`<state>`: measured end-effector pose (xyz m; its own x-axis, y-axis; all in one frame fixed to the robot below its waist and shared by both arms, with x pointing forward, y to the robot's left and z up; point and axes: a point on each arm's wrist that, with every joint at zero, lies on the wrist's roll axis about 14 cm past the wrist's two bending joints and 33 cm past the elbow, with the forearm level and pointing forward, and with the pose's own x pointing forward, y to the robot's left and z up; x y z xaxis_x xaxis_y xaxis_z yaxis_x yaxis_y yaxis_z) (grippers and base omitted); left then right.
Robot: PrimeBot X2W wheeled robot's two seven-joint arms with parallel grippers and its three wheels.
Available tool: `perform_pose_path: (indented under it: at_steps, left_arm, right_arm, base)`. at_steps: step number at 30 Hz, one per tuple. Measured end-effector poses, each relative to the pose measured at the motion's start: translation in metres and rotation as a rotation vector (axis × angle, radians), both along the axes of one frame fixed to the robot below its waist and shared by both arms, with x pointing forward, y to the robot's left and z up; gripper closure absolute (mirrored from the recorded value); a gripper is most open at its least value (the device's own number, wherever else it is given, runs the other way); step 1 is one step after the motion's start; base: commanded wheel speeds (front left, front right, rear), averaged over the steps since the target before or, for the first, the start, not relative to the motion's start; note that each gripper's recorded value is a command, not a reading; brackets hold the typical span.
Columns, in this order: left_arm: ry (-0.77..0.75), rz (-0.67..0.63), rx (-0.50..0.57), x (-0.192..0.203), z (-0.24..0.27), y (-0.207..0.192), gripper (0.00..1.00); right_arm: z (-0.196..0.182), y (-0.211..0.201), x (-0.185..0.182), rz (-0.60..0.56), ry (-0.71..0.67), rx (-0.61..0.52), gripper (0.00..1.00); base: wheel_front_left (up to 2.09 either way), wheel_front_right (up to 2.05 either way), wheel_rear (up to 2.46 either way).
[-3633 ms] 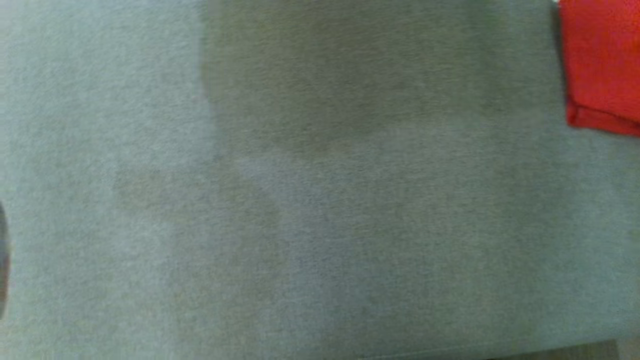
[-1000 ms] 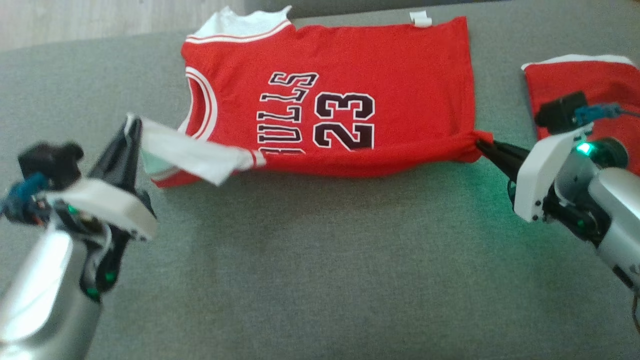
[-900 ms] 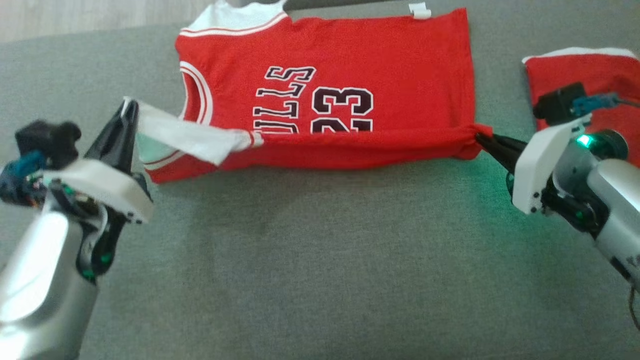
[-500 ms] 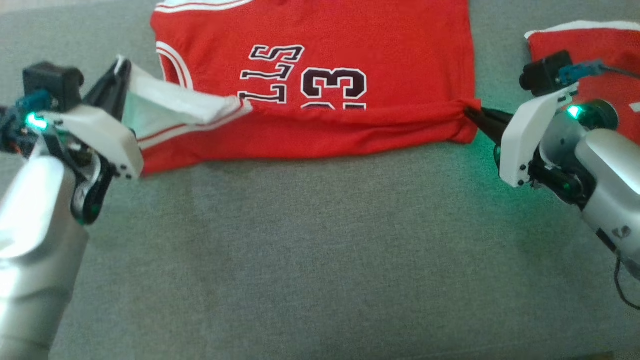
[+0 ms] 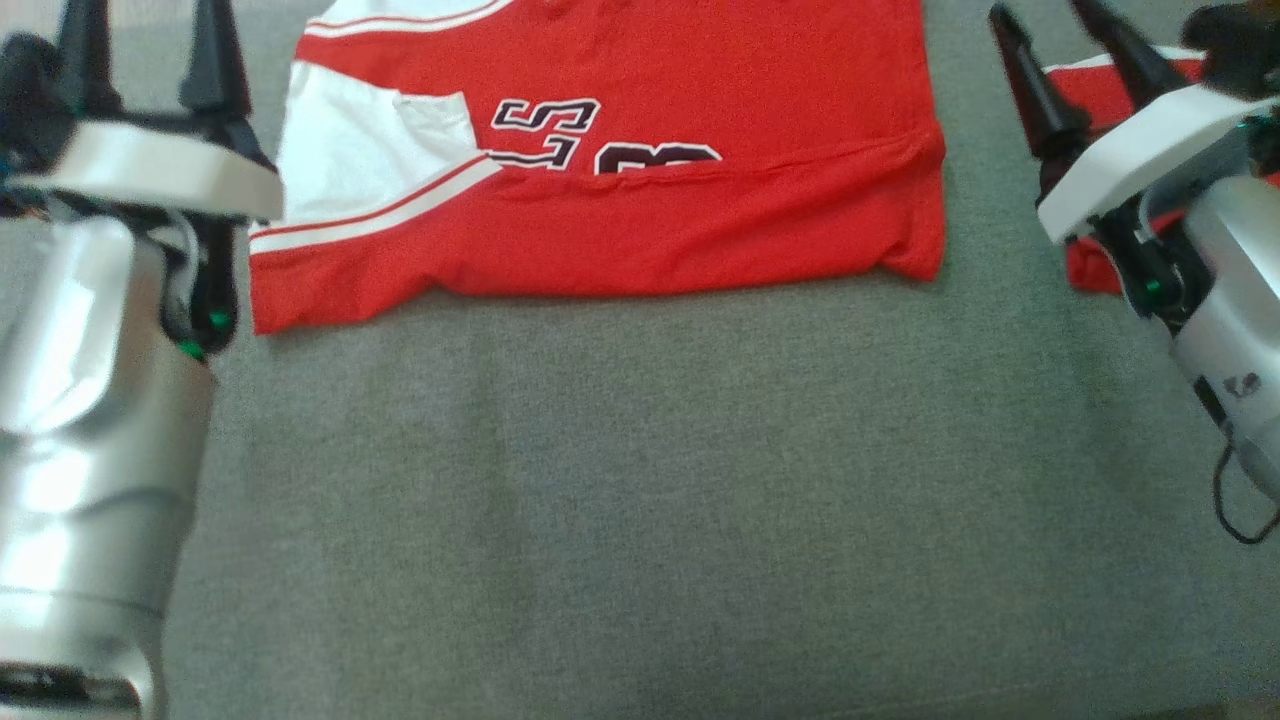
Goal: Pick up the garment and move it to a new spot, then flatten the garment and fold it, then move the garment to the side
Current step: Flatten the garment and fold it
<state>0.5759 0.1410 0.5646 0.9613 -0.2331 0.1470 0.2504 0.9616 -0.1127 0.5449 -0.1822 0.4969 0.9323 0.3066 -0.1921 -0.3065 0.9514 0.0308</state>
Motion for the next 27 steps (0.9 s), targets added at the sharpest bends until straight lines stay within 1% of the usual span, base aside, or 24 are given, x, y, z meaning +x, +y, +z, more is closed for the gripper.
perform_pose_path:
  at_steps: [2, 4, 7, 8, 9, 11, 15, 17, 21, 27]
  left_arm:
    - [-0.009, 0.008, -0.030, -0.009, 0.001, 0.000, 0.00]
    - [-0.025, 0.027, -0.065, -0.021, 0.005, 0.003, 0.00]
    - [-0.071, 0.071, -0.124, -0.041, 0.015, 0.011, 0.00]
    - [-0.071, 0.071, -0.124, -0.041, 0.015, 0.011, 0.00]
    - [-0.073, 0.078, -0.137, -0.049, 0.013, 0.012, 0.00]
    - [-0.056, 0.086, -0.155, -0.067, 0.004, 0.010, 0.00]
    - [0.018, 0.096, -0.146, -0.101, -0.029, 0.004, 0.00]
    - [0.052, 0.095, -0.133, -0.115, -0.042, 0.001, 0.00]
    - [0.100, 0.116, -0.145, -0.131, -0.060, 0.002, 0.00]
    - [0.126, 0.129, -0.133, -0.133, -0.070, 0.006, 0.00]
  right_arm:
    - [0.018, 0.000, 0.002, -0.018, -0.072, 0.026, 0.00]
    - [0.038, -0.002, 0.003, -0.051, -0.130, 0.082, 0.00]
    - [0.076, -0.003, -0.004, -0.084, -0.265, 0.150, 0.00]
    - [0.076, -0.003, -0.004, -0.084, -0.265, 0.150, 0.00]
    - [0.082, -0.003, -0.010, -0.093, -0.298, 0.157, 0.00]
    - [0.074, -0.001, -0.028, -0.114, -0.316, 0.154, 0.00]
    - [0.019, 0.009, -0.075, -0.171, -0.216, 0.166, 0.00]
    - [0.002, 0.010, -0.093, -0.207, -0.181, 0.179, 0.00]
    - [-0.006, 0.012, -0.109, -0.227, -0.174, 0.164, 0.00]
    - [-0.010, 0.011, -0.117, -0.240, -0.171, 0.151, 0.00]
  base:
    - [0.00, 0.00, 0.00]
    - [0.00, 0.00, 0.00]
    - [0.00, 0.00, 0.00]
    - [0.00, 0.00, 0.00]
    - [0.00, 0.00, 0.00]
    - [0.00, 0.00, 0.00]
    - [0.00, 0.00, 0.00]
    - [0.00, 0.00, 0.00]
    - [0.00, 0.00, 0.00]
    - [0.00, 0.00, 0.00]
